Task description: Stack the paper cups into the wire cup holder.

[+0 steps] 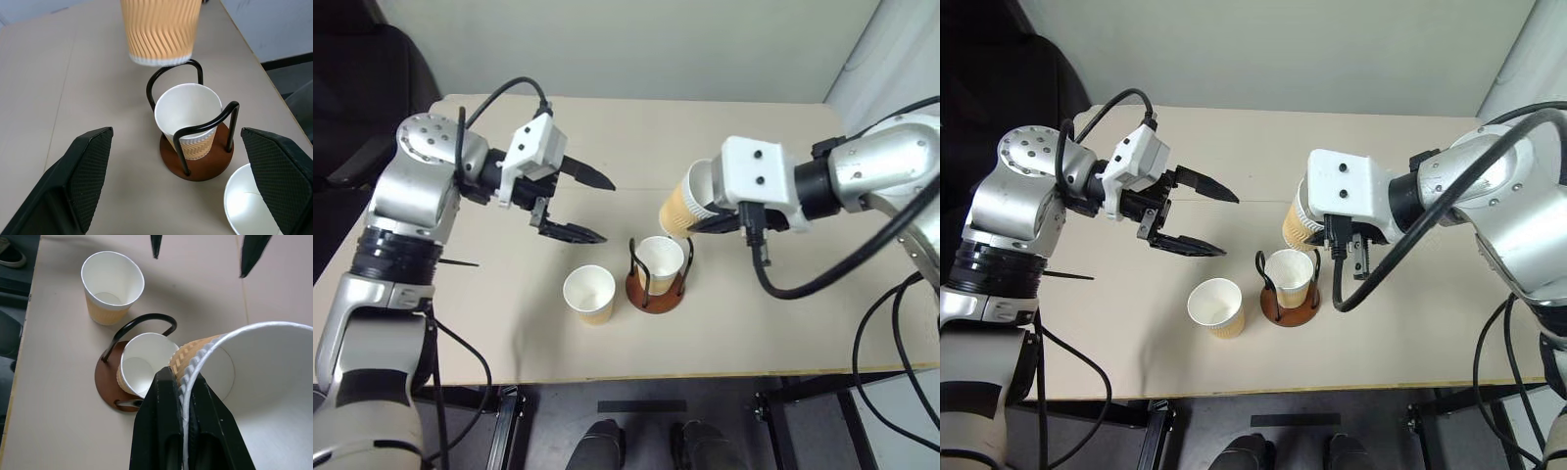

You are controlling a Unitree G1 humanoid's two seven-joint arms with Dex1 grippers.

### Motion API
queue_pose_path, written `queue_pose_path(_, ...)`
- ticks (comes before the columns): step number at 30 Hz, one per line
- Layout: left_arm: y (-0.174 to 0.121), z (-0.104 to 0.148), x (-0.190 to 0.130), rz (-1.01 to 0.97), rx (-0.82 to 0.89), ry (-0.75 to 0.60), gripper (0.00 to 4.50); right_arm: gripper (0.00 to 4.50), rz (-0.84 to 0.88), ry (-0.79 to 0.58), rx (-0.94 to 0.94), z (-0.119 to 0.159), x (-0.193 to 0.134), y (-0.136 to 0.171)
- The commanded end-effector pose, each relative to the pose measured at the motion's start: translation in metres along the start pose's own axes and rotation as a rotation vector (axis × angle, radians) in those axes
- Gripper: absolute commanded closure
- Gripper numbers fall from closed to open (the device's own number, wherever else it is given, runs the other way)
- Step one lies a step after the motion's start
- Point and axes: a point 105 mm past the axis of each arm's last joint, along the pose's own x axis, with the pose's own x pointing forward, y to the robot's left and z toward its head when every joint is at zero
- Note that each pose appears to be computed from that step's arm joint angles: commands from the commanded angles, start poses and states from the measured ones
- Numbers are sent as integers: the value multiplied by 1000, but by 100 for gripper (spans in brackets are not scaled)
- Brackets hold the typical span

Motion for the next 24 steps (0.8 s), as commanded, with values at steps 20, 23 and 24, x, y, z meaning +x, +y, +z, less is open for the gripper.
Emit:
queue_pose_path(20,2,12,-6,-20,58,-4,0,446,82,-35,-37,11,26,12)
queue_pose_path(23,1,12,-6,-21,58,-3,0,446,94,-20,-30,5,29,16)
queue_pose_path(24,1,12,-6,-21,58,-3,0,446,95,-14,-29,2,30,16)
